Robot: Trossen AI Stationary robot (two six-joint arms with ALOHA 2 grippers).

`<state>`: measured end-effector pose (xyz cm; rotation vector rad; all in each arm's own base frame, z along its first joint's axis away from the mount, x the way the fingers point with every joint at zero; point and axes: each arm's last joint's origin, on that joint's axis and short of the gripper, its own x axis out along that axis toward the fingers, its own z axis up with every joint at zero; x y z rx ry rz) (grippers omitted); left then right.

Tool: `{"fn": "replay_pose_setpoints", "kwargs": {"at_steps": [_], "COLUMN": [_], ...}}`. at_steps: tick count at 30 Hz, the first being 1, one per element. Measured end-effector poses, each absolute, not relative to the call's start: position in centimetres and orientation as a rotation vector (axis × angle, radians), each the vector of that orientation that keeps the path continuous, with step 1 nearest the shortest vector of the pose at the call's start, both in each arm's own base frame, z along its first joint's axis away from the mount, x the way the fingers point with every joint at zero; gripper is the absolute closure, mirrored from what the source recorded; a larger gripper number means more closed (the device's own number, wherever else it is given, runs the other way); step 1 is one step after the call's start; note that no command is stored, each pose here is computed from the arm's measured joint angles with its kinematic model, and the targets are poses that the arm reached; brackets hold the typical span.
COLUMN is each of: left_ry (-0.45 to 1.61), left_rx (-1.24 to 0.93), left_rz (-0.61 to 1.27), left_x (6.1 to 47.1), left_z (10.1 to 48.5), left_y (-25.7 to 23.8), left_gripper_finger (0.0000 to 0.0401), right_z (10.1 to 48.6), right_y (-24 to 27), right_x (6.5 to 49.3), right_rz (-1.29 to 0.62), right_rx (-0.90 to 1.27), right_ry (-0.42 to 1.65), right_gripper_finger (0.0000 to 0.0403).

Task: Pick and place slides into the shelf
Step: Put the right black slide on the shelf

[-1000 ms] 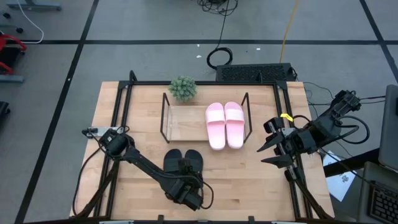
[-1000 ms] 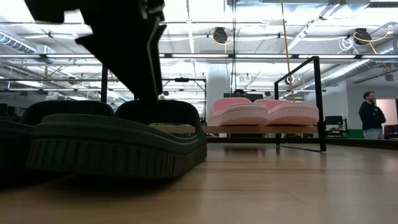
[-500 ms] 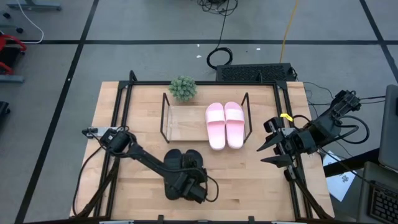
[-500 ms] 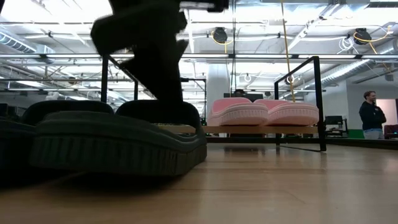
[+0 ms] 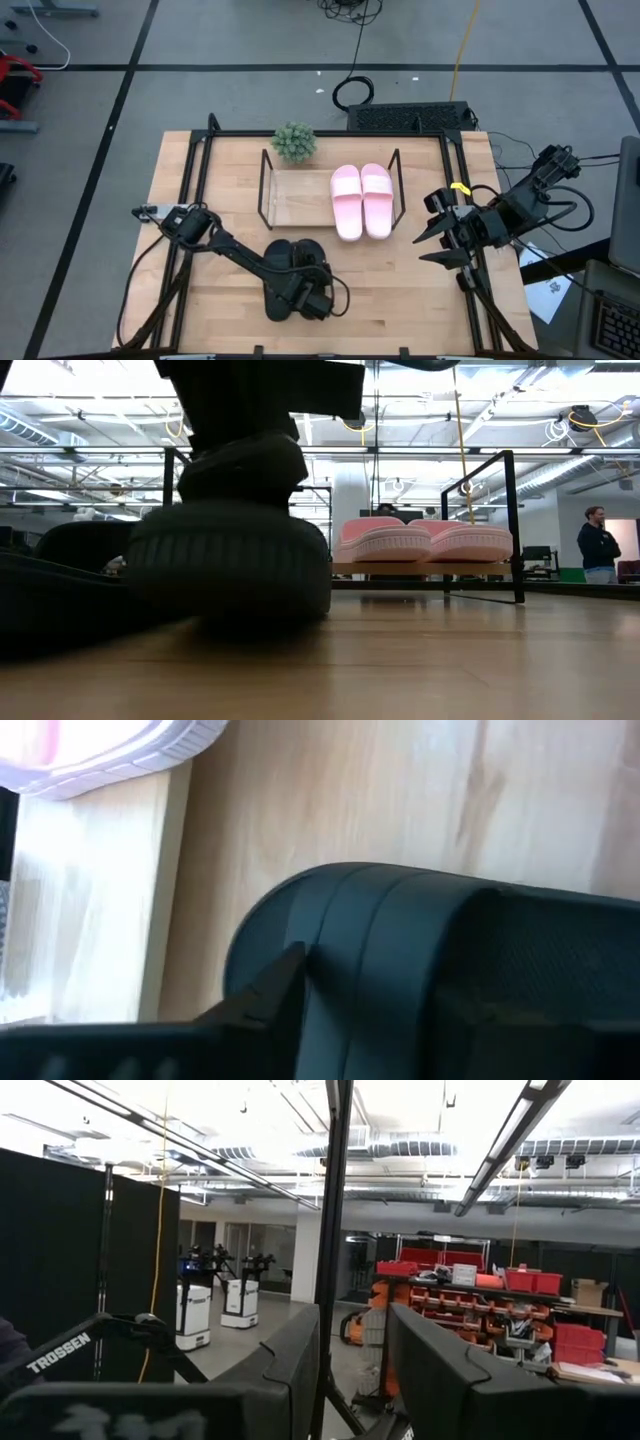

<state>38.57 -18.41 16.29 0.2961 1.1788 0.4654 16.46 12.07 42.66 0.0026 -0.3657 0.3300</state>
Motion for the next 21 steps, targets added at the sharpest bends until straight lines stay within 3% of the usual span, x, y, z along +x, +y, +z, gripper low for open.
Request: {"fn": "replay_pose_setpoints", "kwargs": {"at_steps": [7,15,21], "left_ry": [1.167,1.169,1.186], "left_rx": [0.284,0.282,0.331], "left_rz": [0.468,0.473,0.523], "left_x": [39.3,39.6,39.5], "left_z": [16.3,17.3,21.5], "left_y": [-17.5,-17.4,-17.4], "left_gripper_finger": [0.0387,0.0397,0.0399], "right_z": [42.7,42.6,42.5], "right_y": [12.1,12.1,12.1], "right_x": [16.5,16.5,16.5], "right_rz": [0.327,0.328,0.328], "right_rx": [-0.012,-0.016,-0.02], "right_ry": [-0.368,-0.362,-0.354], "right_gripper_finger": [0.0292,0.0292,0.0292]}}
